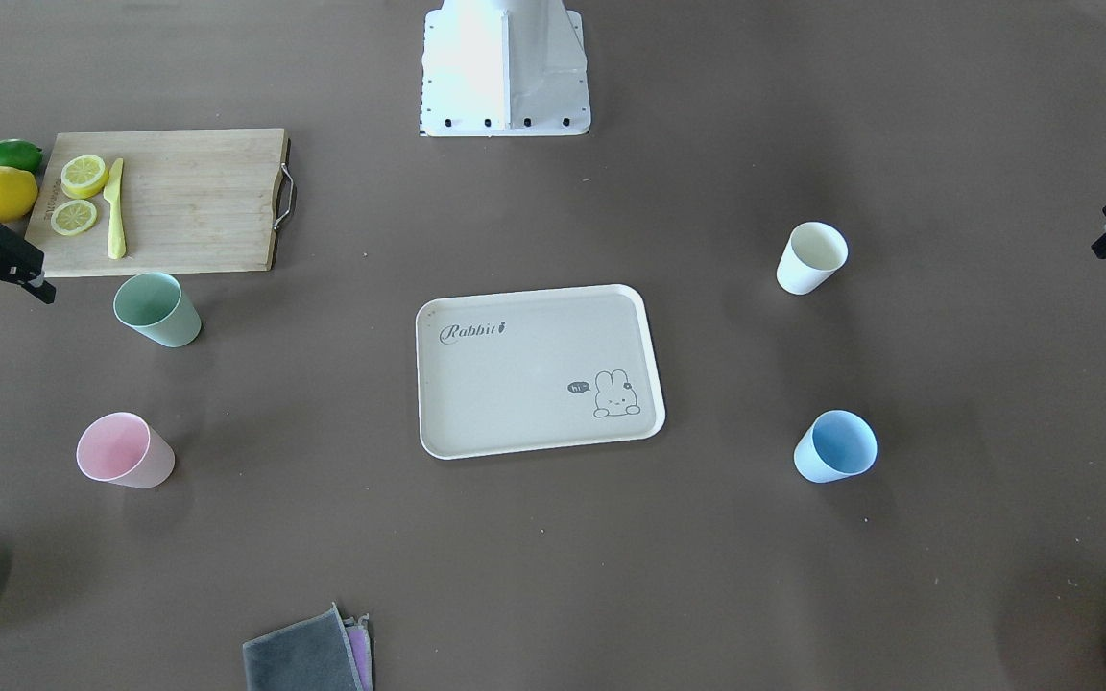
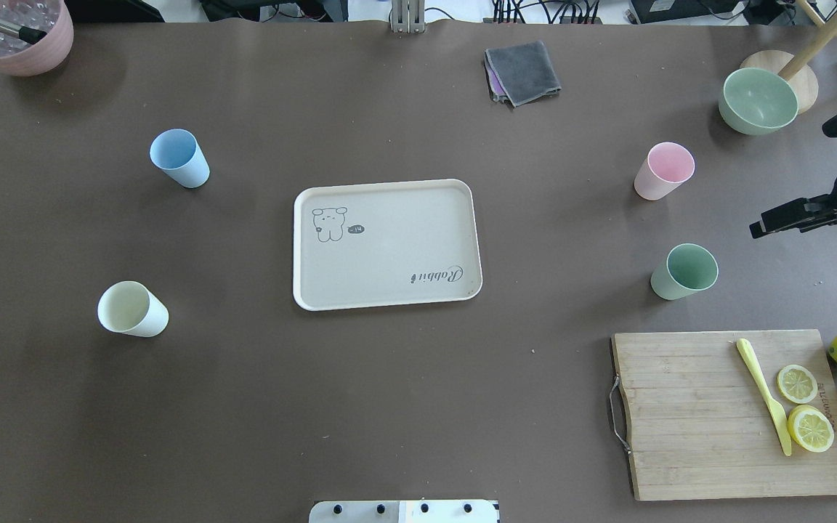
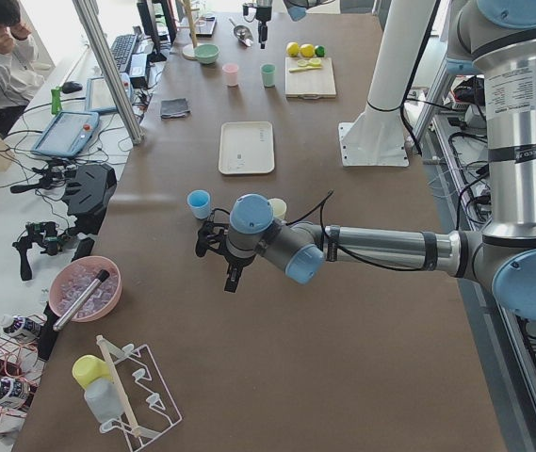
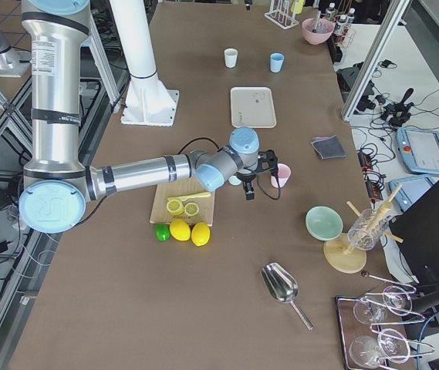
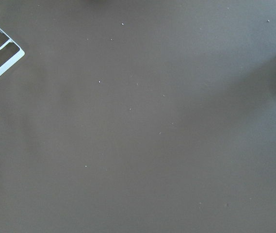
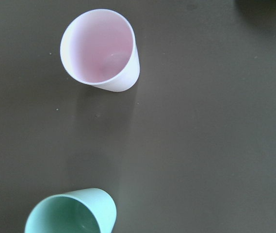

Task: Place all cups on tray

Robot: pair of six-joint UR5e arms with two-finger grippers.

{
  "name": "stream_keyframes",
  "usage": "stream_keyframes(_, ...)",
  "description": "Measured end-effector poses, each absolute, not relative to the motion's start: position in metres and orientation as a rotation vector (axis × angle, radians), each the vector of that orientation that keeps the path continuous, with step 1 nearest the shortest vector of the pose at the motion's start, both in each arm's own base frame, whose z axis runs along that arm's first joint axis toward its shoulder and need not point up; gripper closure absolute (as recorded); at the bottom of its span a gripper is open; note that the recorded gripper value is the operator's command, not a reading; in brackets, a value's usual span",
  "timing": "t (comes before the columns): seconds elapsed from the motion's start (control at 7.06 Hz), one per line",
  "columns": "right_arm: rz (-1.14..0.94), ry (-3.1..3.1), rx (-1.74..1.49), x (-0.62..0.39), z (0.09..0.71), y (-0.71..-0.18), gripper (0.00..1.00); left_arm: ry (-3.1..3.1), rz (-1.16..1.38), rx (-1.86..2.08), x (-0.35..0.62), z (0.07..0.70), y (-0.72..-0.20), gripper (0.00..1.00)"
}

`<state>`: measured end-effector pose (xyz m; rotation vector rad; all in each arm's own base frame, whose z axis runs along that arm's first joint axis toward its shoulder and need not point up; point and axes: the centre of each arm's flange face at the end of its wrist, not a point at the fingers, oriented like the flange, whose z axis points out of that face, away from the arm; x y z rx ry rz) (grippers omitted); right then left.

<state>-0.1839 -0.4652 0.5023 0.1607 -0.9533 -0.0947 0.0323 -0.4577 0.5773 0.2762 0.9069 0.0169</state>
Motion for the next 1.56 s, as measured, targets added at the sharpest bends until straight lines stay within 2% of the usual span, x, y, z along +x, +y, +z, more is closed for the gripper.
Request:
stream_keyframes(0.57, -0.069, -0.935, 0.086, -0.256, 0.494, -0.453, 0.19, 0.922, -0.01, 0.263, 0.046, 0.564, -0.469, 0.03)
stream_keyframes(0.71, -0.069, -0.924, 0.077, -0.258, 0.502, -0.452, 0.41, 0.923, -0.012, 0.262, 0.047, 0.564, -0.469, 0.03)
stream_keyframes(0.85, -0.066, -0.915, 0.071, -0.259, 0.508, -0.451, 0.84, 0.928, -0.023, 0.252, 0.051, 0.562, -0.47, 0.03)
stream_keyframes(0.99, -0.063, -0.912, 0.066, -0.258, 0.51, -0.451, 1.0, 0.944, -0.048, 0.225, 0.065, 0.554, -0.471, 0.03)
stream_keyframes(1.27, -0.066, -0.918, 0.055, -0.261, 0.51, -0.448, 1.0, 0.964, -0.097, 0.17, 0.116, 0.52, -0.462, 0.03)
stream_keyframes(1.56, -0.08, -0.947, 0.051, -0.271, 0.493, -0.448, 1.0, 0.947, -0.105, 0.148, 0.179, 0.489, -0.435, 0.09)
